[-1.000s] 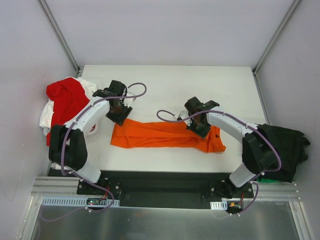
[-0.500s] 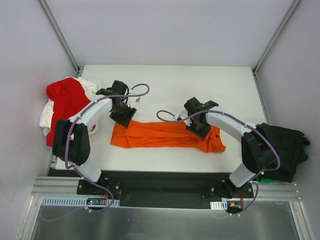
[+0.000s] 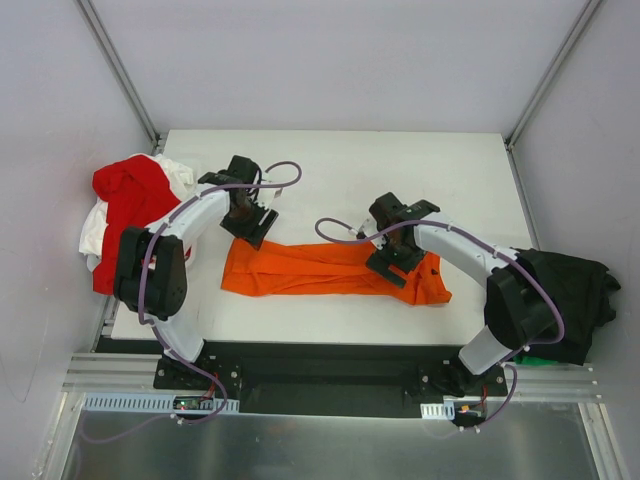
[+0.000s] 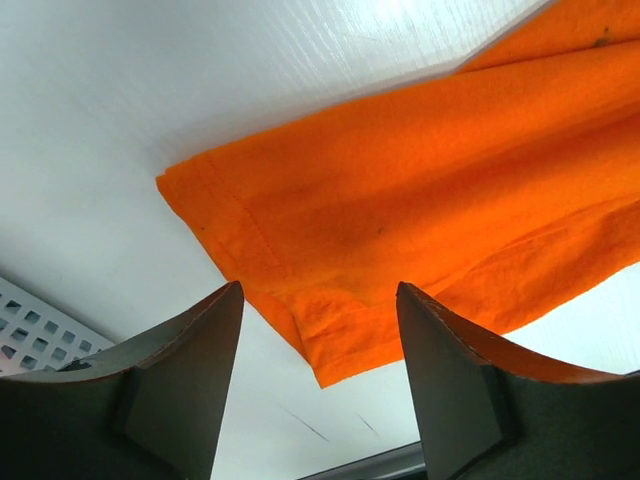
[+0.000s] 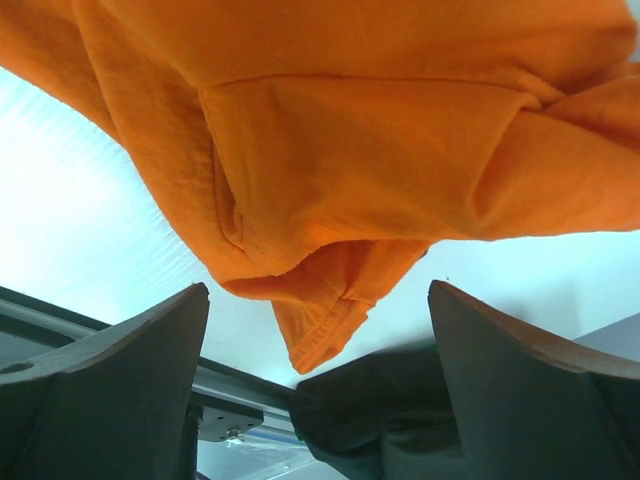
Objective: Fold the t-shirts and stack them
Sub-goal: Fold the other side of the tshirt into a rectangle
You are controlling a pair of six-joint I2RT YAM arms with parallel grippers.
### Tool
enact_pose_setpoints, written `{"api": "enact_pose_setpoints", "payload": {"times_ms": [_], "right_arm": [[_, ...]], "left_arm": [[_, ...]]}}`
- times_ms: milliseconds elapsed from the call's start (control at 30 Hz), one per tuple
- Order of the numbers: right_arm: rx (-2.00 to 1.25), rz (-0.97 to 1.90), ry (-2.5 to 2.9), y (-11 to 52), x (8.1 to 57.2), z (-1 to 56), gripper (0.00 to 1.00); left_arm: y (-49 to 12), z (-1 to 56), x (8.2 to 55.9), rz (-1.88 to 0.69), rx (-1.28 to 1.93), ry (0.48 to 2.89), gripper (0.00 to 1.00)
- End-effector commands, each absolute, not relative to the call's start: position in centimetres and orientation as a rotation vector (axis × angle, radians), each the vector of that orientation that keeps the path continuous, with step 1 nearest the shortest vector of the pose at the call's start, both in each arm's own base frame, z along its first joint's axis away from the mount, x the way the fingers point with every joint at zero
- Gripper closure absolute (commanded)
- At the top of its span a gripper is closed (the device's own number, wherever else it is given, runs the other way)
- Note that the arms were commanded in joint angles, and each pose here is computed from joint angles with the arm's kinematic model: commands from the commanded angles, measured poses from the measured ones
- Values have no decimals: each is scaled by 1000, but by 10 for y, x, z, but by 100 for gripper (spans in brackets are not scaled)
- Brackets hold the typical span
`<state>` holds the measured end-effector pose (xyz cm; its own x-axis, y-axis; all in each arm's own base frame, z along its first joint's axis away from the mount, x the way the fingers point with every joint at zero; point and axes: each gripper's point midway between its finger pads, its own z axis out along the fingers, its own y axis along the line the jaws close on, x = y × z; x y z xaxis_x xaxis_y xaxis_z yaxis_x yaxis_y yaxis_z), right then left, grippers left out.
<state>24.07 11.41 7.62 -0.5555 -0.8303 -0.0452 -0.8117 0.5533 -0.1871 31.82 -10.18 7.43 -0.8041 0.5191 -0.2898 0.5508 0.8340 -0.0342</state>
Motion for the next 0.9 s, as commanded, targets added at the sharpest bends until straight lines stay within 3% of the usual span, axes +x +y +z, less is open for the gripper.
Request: {"api": "enact_pose_setpoints", "payload": {"times_ms": [0, 167, 200, 267, 567, 867], "right_arm": [[-1343, -248, 2589, 119, 253, 109, 3], [-1332, -245, 2584, 119, 254, 112, 4], [-1334, -252, 2584, 118, 254, 111, 4], [-1342, -249, 2594, 118, 253, 105, 4], [-1379, -312, 2580, 116, 263, 88, 4], [-1383, -486, 2485, 113, 297, 76, 4]], "left_arm": [[-107, 93, 334, -158, 804, 2681, 34], [-109, 98, 331, -173, 820, 2662, 17], [-108, 96, 328, -178, 823, 2670, 8], [-107, 92, 323, -181, 838, 2676, 2], [-98, 75, 300, -156, 870, 2731, 1], [-81, 58, 311, 125, 896, 2690, 1]]}}
